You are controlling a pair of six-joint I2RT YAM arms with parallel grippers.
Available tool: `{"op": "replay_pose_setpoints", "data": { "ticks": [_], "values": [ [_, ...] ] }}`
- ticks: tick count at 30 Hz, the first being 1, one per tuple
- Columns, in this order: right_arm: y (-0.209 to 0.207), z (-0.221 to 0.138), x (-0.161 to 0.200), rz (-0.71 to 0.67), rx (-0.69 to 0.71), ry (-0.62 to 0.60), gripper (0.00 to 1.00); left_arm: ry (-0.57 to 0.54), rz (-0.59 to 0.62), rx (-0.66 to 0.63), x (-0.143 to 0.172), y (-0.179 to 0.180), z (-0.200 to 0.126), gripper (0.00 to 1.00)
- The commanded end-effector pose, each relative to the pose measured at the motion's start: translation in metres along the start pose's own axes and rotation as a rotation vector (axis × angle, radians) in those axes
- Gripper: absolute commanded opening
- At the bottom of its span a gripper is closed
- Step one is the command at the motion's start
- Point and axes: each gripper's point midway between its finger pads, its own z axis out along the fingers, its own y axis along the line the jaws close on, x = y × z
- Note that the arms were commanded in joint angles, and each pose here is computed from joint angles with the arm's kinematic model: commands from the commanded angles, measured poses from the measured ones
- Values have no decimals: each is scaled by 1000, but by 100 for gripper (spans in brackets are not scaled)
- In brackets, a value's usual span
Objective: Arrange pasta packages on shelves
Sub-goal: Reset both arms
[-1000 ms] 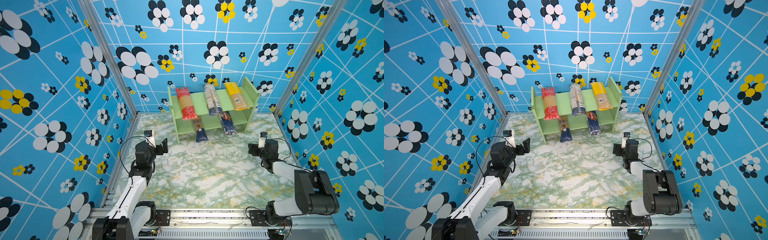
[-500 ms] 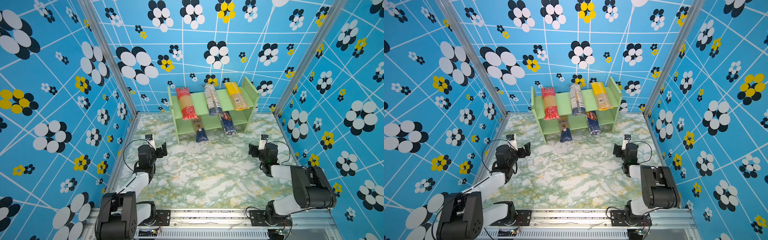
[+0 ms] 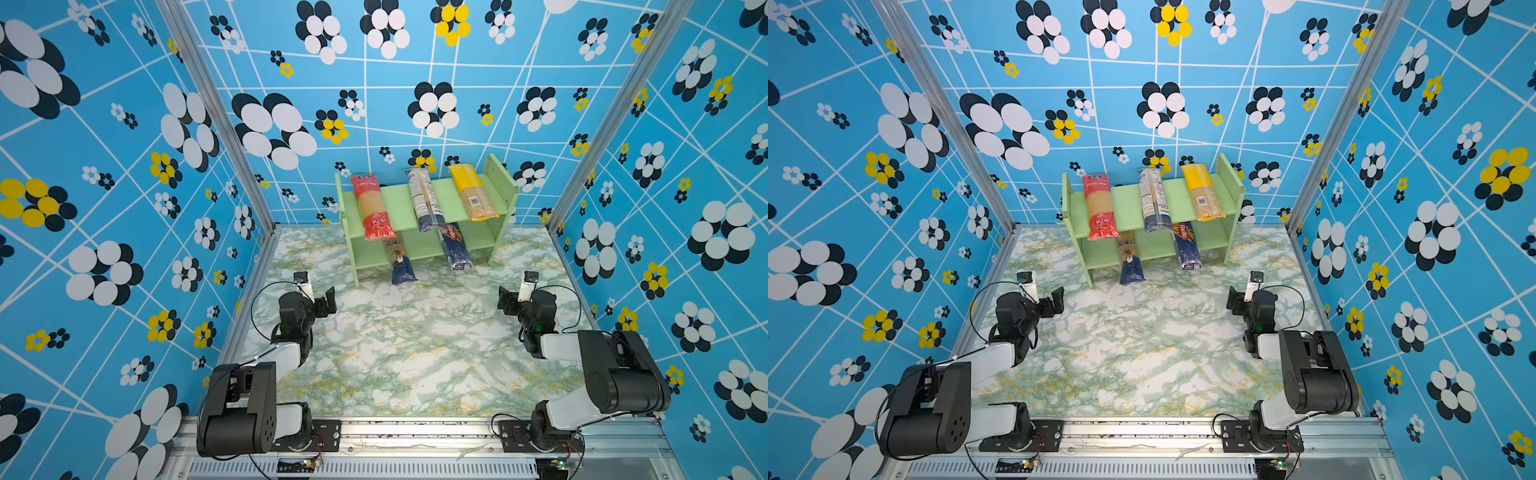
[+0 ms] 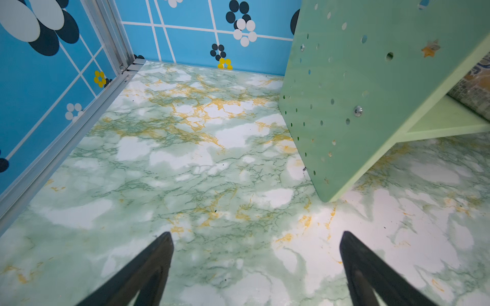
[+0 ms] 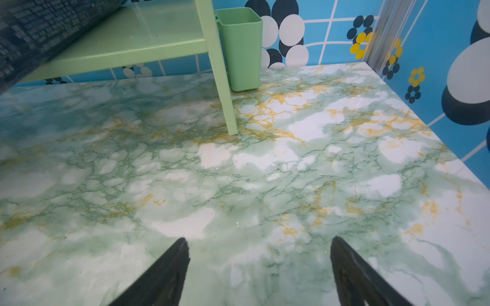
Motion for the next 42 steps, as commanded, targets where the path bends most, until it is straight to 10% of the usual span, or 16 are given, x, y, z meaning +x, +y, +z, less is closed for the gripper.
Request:
{"op": "replay_pose_setpoints", "data": {
  "ticks": [1,15,42],
  "values": [
    [-5,0,-4,9,19,-19,86,-23,0,15,-4,-1,1,99],
    [-5,1,-4,10,20,-19,88,-135,46,-4,8,6,4,99],
    [-4,1,-4,7,22,-18,99,0,115,-32,17,-3,31,99]
  ]
}}
